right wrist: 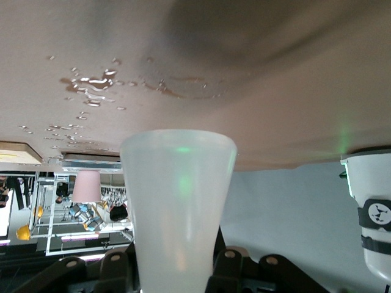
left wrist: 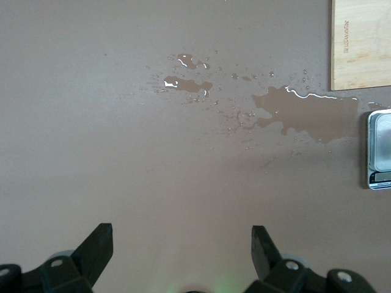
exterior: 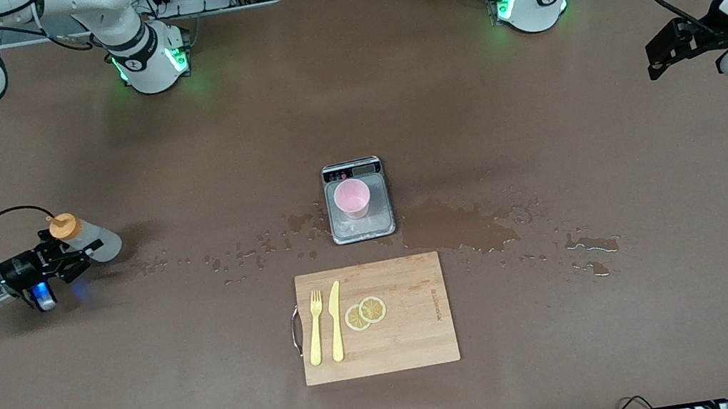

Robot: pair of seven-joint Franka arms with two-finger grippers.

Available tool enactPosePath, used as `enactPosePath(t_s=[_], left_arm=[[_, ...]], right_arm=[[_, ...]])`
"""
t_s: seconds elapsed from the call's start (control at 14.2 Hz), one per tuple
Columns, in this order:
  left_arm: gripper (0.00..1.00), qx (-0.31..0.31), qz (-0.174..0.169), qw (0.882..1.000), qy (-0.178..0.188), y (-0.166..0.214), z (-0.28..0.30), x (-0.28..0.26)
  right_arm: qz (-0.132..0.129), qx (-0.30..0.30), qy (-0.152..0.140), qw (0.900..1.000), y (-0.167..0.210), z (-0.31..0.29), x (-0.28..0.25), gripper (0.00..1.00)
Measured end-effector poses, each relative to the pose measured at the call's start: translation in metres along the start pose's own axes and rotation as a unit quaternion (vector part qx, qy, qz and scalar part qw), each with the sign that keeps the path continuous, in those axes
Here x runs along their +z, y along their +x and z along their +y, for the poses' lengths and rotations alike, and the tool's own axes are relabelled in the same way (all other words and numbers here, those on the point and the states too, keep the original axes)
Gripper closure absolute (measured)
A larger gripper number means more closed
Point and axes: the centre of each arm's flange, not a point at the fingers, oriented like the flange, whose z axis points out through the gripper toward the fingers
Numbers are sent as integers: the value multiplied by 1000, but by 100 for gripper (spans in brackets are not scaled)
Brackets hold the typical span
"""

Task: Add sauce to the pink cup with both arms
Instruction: 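Set the bottle upright on the table and open the right gripper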

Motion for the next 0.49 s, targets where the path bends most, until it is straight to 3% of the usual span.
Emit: enactPosePath(t_s=[0.49], left_arm=[[0, 0, -1, 1000, 0, 1, -1, 1]], right_arm=[[-12, -7, 4, 1000, 25, 8, 17, 59]])
